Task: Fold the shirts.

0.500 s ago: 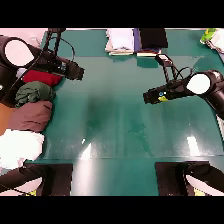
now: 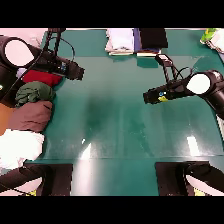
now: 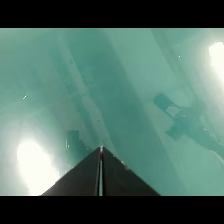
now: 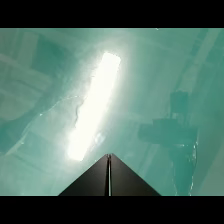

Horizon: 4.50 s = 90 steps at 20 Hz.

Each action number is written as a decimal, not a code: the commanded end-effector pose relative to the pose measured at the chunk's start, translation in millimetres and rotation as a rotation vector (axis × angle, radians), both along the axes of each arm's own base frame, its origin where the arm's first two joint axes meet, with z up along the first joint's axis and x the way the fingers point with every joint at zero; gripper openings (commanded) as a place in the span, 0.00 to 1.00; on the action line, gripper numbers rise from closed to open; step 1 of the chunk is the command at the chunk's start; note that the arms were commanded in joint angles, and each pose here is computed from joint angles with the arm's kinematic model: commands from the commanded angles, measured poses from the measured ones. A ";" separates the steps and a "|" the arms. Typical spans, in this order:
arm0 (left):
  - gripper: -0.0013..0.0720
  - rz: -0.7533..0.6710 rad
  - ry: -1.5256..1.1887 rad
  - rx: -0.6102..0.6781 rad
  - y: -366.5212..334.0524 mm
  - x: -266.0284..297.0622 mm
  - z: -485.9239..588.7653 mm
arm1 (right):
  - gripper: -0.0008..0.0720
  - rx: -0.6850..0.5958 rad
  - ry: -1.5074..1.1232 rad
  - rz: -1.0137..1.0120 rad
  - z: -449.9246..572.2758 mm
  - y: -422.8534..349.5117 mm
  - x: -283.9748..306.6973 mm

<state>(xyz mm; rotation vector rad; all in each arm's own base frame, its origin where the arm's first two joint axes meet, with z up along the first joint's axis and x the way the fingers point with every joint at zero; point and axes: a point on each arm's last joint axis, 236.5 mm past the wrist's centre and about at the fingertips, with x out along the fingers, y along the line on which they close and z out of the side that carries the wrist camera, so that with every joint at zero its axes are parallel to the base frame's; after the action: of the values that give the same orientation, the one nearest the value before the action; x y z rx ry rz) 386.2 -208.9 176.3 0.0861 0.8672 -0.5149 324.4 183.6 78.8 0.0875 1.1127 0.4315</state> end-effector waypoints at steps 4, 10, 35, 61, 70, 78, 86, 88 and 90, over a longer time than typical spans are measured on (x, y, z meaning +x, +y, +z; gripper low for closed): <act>0.06 0.016 -0.091 -0.048 -6.1 17.0 16.5 | 0.05 0.000 0.000 0.001 -0.2 0.3 -0.2; 0.29 0.056 -0.237 0.070 22.3 44.8 29.0 | 0.05 0.000 0.000 0.001 -0.1 0.4 0.1; 0.05 0.604 0.140 0.239 282.2 156.4 -200.6 | 0.05 0.034 -0.085 -0.017 16.1 3.4 13.3; 0.80 -0.435 0.028 0.257 -131.4 -62.5 -50.8 | 0.04 0.131 -0.499 -0.199 234.3 -70.0 50.9; 0.78 -0.128 0.251 0.155 -42.5 -3.5 -129.9 | 0.04 0.120 -0.472 -0.193 228.4 -70.0 47.0; 0.78 -0.077 0.457 -0.052 -91.3 -11.6 -216.5 | 0.04 0.107 -0.434 -0.184 220.4 -70.2 41.7; 0.78 -0.107 0.487 -0.040 -113.8 -21.7 -242.1 | 0.04 0.104 -0.425 -0.182 218.5 -70.0 40.2; 0.78 -0.107 0.504 -0.031 -112.9 -24.0 -248.1 | 0.04 0.104 -0.424 -0.182 218.5 -69.9 40.1; 0.76 -0.101 0.503 -0.036 -113.6 -22.6 -249.5 | 0.04 0.102 -0.419 -0.180 217.4 -69.9 39.2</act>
<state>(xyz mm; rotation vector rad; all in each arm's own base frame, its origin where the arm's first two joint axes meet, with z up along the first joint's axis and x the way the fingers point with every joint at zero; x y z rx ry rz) 364.6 -321.8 -66.9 -0.0347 1.3374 -0.6641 364.6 113.8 297.7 0.1783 0.6557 0.3255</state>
